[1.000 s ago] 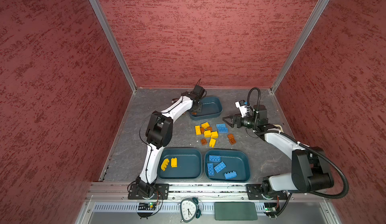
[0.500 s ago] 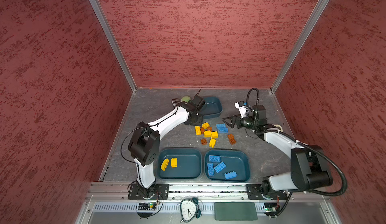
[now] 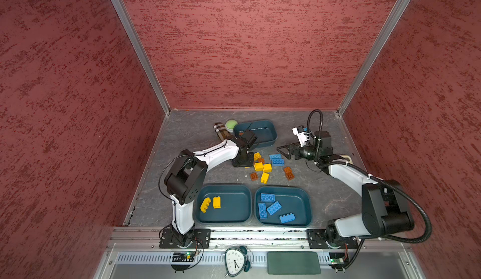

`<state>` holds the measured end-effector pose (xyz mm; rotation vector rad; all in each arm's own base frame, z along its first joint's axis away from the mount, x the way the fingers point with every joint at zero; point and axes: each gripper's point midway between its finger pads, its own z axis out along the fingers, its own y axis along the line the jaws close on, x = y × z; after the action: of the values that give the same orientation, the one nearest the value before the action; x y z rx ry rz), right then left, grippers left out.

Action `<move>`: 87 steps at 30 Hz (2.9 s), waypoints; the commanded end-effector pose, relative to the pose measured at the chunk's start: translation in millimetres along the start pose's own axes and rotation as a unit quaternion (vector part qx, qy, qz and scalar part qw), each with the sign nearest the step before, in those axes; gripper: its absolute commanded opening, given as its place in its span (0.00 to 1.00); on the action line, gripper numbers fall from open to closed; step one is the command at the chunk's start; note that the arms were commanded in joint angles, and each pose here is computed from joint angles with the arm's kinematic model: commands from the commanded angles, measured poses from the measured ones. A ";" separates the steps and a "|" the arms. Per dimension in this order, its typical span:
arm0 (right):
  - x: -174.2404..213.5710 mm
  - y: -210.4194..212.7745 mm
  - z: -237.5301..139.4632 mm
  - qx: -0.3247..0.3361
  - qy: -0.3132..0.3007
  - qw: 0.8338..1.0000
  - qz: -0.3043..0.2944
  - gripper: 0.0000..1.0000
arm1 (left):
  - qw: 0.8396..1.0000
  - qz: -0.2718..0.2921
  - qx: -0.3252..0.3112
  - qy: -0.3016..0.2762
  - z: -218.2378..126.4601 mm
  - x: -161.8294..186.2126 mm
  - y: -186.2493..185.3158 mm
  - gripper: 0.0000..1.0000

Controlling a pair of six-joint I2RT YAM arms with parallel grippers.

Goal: Sort the legos into containers by color
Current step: 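Move the left gripper to the pile and grasp a long yellow brick, then carry the yellow brick into the yellow-brick bin and open the left gripper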

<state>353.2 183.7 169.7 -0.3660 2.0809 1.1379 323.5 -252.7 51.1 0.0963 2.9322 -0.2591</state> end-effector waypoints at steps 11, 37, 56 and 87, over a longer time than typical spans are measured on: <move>-1.7 3.6 1.1 -0.004 -0.005 1.000 -0.013 0.99 | 1.000 0.003 -0.011 -0.002 14.4 -6.7 4.5 0.51; -2.9 2.7 2.3 -0.006 -0.005 1.000 -0.014 0.99 | 0.999 0.005 -0.054 0.001 34.0 -21.7 14.2 0.51; 1.2 -2.7 5.6 -0.002 -0.001 1.000 -0.006 0.99 | 0.990 0.058 -0.131 -0.010 14.3 -19.0 34.8 0.31; -6.4 0.8 22.9 -0.030 0.017 0.999 -0.004 0.99 | 0.988 0.005 -0.057 0.144 -101.6 198.6 72.2 0.33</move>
<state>366.6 197.6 157.2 -0.3746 2.1052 1.1935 130.4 -162.8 106.5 0.2407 3.1619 -0.1054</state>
